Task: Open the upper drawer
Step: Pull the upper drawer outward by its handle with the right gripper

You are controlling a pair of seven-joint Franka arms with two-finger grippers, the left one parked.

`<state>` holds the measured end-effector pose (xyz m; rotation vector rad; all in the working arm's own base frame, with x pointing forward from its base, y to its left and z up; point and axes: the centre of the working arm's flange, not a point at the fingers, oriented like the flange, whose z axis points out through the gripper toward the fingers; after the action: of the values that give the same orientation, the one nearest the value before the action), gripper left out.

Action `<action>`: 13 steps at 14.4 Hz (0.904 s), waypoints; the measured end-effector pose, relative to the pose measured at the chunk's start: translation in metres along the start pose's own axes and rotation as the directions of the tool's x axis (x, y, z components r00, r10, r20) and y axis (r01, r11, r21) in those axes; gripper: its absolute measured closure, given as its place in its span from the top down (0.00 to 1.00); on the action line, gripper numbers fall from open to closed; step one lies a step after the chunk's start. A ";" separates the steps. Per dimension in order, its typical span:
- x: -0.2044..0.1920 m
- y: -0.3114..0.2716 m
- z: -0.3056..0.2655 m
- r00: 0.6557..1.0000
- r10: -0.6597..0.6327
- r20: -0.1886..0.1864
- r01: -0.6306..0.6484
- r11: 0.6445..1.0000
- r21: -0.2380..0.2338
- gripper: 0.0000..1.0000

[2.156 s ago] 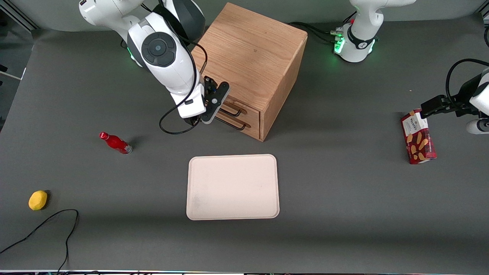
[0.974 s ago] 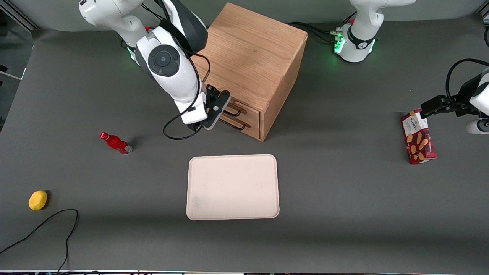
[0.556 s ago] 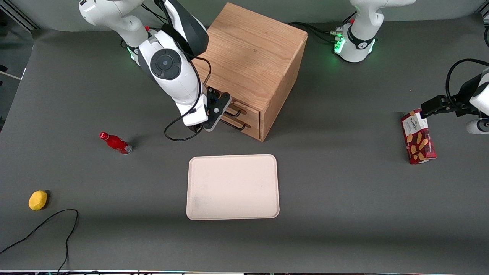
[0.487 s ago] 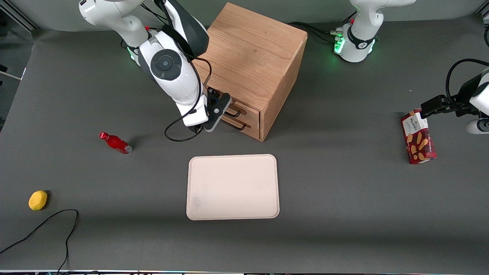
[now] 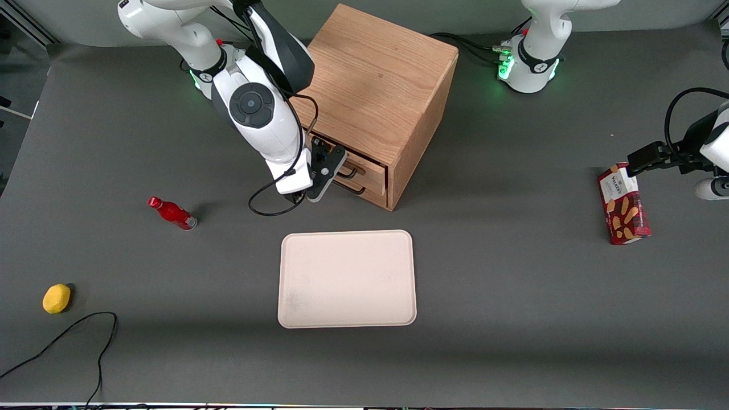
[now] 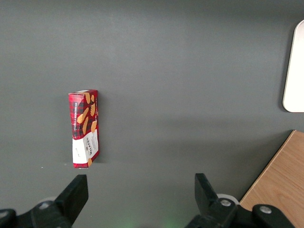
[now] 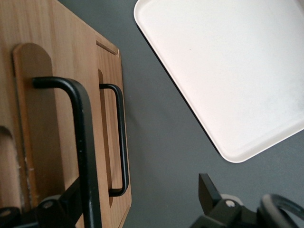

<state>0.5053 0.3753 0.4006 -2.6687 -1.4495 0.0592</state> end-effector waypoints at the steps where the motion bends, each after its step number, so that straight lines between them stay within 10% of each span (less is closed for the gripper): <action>1: 0.000 0.000 0.000 1.000 0.000 0.000 0.000 1.000 0.000 1.00; 13: -0.001 0.027 0.004 1.000 0.026 -0.017 -0.027 1.000 -0.011 1.00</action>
<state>0.5266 0.3601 0.3937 -2.6904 -1.4137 0.0304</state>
